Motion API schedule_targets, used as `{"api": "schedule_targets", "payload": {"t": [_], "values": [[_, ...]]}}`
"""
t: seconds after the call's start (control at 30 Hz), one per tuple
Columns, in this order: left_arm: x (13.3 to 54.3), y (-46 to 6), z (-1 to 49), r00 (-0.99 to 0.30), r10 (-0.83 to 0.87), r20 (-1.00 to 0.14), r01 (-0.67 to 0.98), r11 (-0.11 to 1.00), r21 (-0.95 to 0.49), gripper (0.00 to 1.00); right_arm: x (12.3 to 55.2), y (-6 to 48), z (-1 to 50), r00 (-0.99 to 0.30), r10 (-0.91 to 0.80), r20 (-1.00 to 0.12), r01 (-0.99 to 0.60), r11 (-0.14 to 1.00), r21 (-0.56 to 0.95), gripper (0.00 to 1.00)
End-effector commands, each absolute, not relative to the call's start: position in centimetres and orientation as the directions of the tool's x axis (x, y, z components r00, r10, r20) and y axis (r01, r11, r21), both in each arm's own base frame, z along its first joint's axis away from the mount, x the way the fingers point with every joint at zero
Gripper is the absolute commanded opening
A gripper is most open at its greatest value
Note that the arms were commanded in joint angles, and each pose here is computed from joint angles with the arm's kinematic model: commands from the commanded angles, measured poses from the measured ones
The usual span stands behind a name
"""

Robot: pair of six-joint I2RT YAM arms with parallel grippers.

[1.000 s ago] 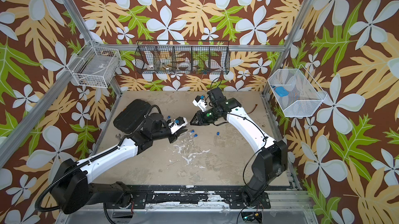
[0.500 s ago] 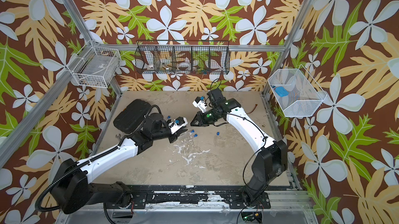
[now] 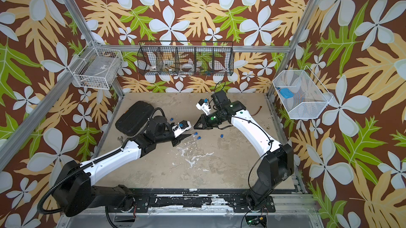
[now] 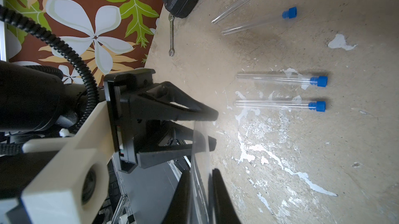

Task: Insert stoppers into test tubes
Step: Adjust the test tube.

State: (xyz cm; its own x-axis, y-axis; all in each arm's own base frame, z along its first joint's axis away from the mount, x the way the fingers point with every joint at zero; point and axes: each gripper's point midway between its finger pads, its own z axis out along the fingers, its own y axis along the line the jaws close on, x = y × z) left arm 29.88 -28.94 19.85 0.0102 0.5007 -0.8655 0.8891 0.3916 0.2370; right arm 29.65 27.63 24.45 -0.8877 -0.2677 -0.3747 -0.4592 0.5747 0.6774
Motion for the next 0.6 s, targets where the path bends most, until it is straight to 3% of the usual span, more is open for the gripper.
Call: {"api": "schedule_targets", "payload": {"t": [0.0, 0.23, 0.57], "values": [[29.84, -29.25, 20.1, 0.023, 0.49, -0.871, 0.894, 0.38, 0.238, 0.32, 29.16, 27.78, 24.79, -0.886, -0.275, -0.374, -0.464, 0.555, 0.69, 0.14], [29.92, -29.3, 20.21, 0.025, 0.489, -0.872, 0.892, 0.382, 0.24, 0.26, 29.17, 27.81, 24.83, -0.886, -0.273, -0.375, -0.463, 0.552, 0.694, 0.13], [30.19, -29.2, 20.3, 0.034, 0.498, -0.867, 0.886, 0.387, 0.257, 0.1, 29.1, 27.74, 24.73, -0.887, -0.273, -0.373, -0.462, 0.556, 0.691, 0.17]]}}
